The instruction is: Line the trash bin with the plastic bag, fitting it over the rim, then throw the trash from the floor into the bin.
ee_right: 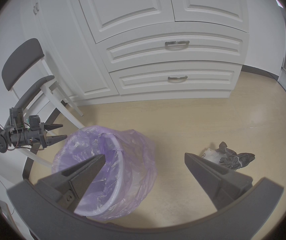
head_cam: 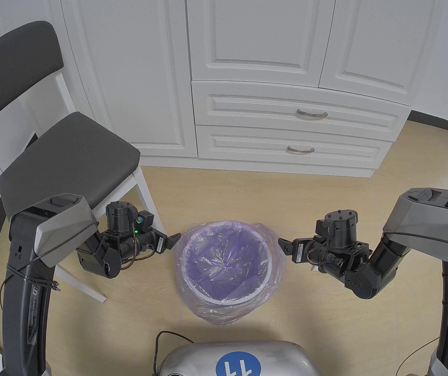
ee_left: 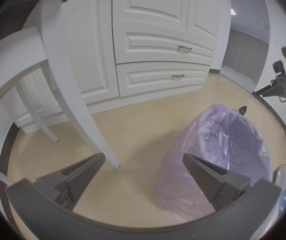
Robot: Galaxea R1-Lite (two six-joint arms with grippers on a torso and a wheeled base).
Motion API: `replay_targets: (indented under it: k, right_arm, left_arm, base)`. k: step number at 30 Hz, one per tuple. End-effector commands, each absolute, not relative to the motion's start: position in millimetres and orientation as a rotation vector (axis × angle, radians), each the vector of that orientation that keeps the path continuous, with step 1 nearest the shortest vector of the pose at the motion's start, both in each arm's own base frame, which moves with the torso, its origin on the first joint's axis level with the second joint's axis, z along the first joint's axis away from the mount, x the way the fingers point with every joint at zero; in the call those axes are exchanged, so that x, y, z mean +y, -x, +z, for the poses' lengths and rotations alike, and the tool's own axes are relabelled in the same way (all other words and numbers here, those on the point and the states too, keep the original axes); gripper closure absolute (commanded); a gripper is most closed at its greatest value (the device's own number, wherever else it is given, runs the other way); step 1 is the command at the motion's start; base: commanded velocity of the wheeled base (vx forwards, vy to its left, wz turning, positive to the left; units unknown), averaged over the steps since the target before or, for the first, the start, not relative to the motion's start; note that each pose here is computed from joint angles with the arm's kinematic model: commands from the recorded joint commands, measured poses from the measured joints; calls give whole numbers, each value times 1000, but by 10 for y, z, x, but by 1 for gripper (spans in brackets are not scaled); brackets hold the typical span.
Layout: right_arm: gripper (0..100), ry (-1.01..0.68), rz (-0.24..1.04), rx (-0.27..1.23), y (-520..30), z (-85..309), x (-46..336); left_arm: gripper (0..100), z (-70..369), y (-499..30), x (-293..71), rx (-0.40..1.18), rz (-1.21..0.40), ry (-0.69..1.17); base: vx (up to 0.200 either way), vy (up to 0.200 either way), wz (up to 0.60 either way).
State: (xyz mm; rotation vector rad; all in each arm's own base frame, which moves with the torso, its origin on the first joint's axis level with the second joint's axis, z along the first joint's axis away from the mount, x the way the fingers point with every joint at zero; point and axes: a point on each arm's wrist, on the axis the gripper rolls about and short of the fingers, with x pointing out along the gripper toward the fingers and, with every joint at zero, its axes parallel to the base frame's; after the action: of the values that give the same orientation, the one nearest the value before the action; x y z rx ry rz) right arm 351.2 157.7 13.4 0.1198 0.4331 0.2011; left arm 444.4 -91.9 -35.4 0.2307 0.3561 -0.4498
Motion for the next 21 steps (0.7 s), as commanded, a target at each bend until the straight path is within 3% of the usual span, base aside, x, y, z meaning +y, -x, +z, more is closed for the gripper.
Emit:
replay_targets:
  k: [1, 21]
  right_arm:
    - [0, -121, 202, 429, -3512, 146, 1578]
    - [0, -119, 201, 435, -3509, 130, 1577]
  left_arm:
    - [0, -97, -4411, -825, 339, -448, -223]
    - [0, -596, -4522, -886, 445, -457, -225]
  base:
    - [0, 0, 0]
    - [0, 0, 0]
